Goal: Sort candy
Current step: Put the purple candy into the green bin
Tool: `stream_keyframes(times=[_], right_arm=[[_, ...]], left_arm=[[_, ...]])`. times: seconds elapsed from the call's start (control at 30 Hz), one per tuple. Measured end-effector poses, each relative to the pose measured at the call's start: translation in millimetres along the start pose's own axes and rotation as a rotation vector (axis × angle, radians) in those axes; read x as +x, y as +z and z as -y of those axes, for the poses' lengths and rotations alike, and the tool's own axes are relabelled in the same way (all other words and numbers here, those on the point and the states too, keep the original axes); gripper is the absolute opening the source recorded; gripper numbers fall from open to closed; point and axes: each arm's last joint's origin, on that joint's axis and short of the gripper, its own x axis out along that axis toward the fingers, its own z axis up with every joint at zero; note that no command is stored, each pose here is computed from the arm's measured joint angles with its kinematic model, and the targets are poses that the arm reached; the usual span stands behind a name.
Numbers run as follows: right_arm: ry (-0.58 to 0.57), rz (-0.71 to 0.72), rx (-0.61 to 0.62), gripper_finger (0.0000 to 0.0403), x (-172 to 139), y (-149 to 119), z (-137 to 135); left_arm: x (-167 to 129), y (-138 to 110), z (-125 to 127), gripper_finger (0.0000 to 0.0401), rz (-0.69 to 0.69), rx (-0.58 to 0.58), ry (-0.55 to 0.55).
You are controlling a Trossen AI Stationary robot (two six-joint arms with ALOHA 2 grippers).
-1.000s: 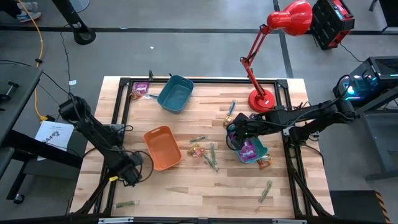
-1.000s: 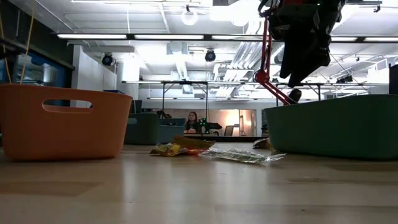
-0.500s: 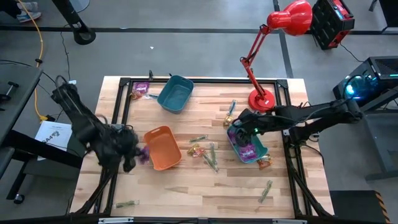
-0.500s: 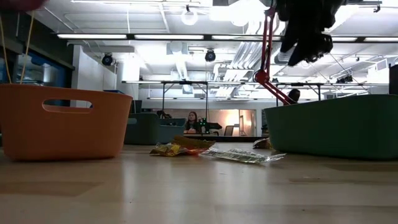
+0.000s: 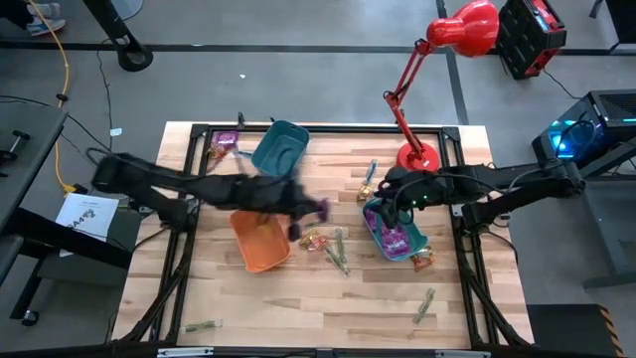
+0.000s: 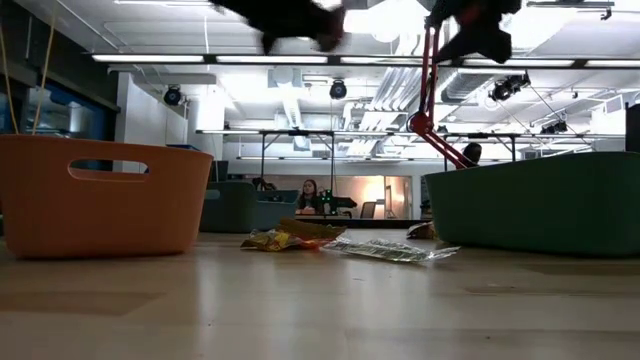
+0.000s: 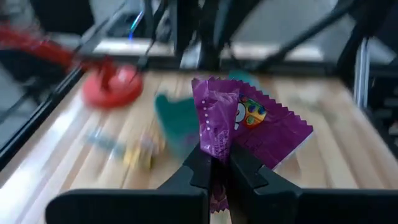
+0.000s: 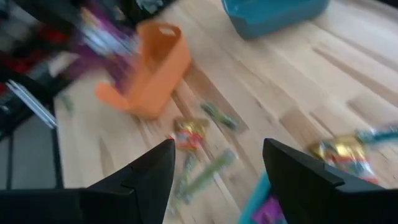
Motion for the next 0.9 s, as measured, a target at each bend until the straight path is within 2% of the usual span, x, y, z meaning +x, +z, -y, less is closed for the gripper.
stream_keyframes(times=[0.07,0.17,0.37,0.53,0.73,0.8,0.9], right_arm=[[0.018,0.027,-0.002,0.0238,-2.7,2.8,-0.5],[0.028,0.066,0.014,0.0238,-9.9,5.5,-0.1],[0.028,0.115,0.036,0.0238,-25.8,7.5,4.0],[-0.016,0.177,0.039,0.0238,-34.4,9.2,7.6],[-0.026,0.196,0.036,0.0238,-38.0,9.8,8.9],[-0.029,0.19,0.034,0.0238,-37.7,9.4,9.2],[-0.026,0.196,0.022,0.0238,-39.7,9.6,9.5]], left_arm=[[29.2,-1.4,-10.5,0.0011,0.025,-0.015,-0.024],[66.6,-3.8,-19.2,0.0021,-0.017,-0.018,-0.039],[126.5,0.8,-15.9,0.0058,-0.026,0.07,-0.053],[165.0,3.5,-13.6,0.01,-0.015,0.07,-0.058],[180.3,10.2,-12.4,0.0172,-0.012,0.019,-0.061],[173.6,12.5,-13.0,0.0195,-0.075,0.033,-0.061],[143.6,22.4,-25.2,0.0218,-0.247,0.077,-0.017]])
